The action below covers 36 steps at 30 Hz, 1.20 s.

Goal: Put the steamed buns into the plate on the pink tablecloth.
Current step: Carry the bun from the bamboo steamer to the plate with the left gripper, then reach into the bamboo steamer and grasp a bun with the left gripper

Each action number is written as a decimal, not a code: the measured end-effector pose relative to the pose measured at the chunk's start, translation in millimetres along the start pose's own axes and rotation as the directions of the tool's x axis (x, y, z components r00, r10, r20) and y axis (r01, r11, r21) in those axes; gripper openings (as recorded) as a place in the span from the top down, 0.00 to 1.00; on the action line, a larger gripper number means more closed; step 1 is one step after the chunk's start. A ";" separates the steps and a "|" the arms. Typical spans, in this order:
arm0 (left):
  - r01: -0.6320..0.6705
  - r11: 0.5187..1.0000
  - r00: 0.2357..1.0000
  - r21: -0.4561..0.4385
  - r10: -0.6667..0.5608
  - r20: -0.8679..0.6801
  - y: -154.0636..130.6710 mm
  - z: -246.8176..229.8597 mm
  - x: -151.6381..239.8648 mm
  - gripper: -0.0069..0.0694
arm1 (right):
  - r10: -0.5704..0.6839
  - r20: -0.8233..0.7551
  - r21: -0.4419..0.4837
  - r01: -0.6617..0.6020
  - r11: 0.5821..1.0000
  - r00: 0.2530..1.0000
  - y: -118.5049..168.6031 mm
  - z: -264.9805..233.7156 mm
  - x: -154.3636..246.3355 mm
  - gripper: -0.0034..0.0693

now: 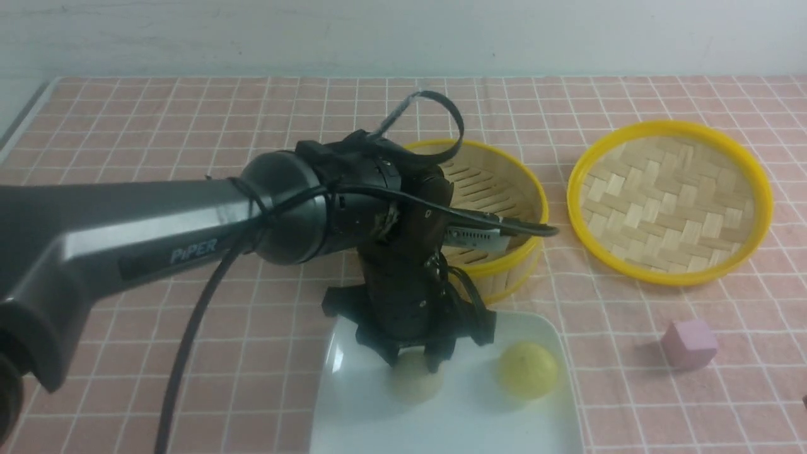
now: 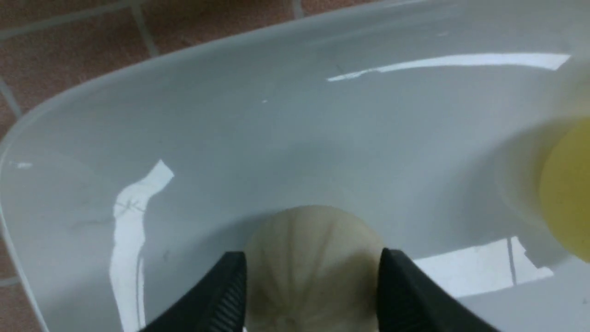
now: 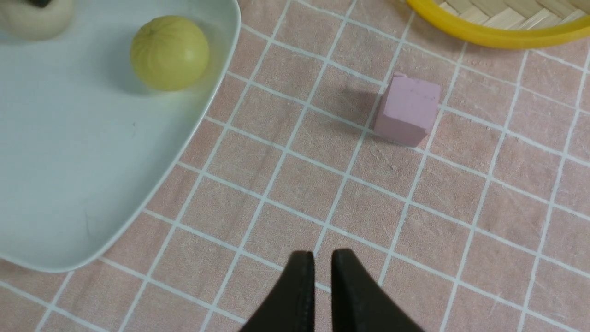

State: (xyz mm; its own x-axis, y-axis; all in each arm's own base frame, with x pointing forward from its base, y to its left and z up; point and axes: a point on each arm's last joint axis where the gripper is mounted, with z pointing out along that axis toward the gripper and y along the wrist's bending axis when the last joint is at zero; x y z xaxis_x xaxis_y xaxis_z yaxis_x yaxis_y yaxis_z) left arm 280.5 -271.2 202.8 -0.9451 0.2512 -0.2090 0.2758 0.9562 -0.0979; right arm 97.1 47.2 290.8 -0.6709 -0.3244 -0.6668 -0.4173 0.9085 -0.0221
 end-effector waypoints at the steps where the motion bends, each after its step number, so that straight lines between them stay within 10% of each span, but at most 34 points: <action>1: 0.007 1.000 1.000 0.002 -0.007 0.003 -1.0 -2.8 -1.8 0.34 | 0.000 0.000 0.000 0.000 1.000 1.000 0.0 0.0 0.0 0.88; 8: 0.110 0.993 0.992 0.053 -0.113 0.050 -11.4 -29.5 -19.7 0.29 | 0.000 -0.001 0.000 0.000 1.000 1.000 0.0 0.0 0.1 0.87; 15: 0.157 0.985 0.955 0.077 -0.171 0.241 12.5 -63.9 -75.0 0.82 | 0.008 -0.002 -0.009 -0.008 1.000 1.000 0.8 0.0 0.2 0.87; 19: 0.185 0.977 0.930 0.108 -0.209 0.301 36.1 -65.4 -112.6 0.90 | 0.015 -0.003 -0.018 -0.015 1.000 1.000 1.6 0.0 0.3 0.86; 32: 0.095 0.995 0.890 0.041 -0.103 0.445 48.0 12.9 -163.3 0.46 | 0.015 0.001 -0.019 -0.015 1.000 1.000 1.7 0.0 -0.1 0.84; 36: 0.112 0.993 0.904 0.029 -0.115 0.412 49.4 37.3 -162.7 0.52 | 0.015 0.001 -0.019 -0.015 1.000 1.000 1.7 0.0 -0.1 0.84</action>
State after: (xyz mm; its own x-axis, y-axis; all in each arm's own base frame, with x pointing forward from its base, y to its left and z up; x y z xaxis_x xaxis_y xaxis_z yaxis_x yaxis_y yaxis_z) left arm 454.4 -270.4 195.7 -0.8135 0.0555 -0.5788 0.1728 0.9736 -0.1494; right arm 96.4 48.7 290.9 -0.6765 -0.3107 -0.6677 -0.4187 0.9081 0.0017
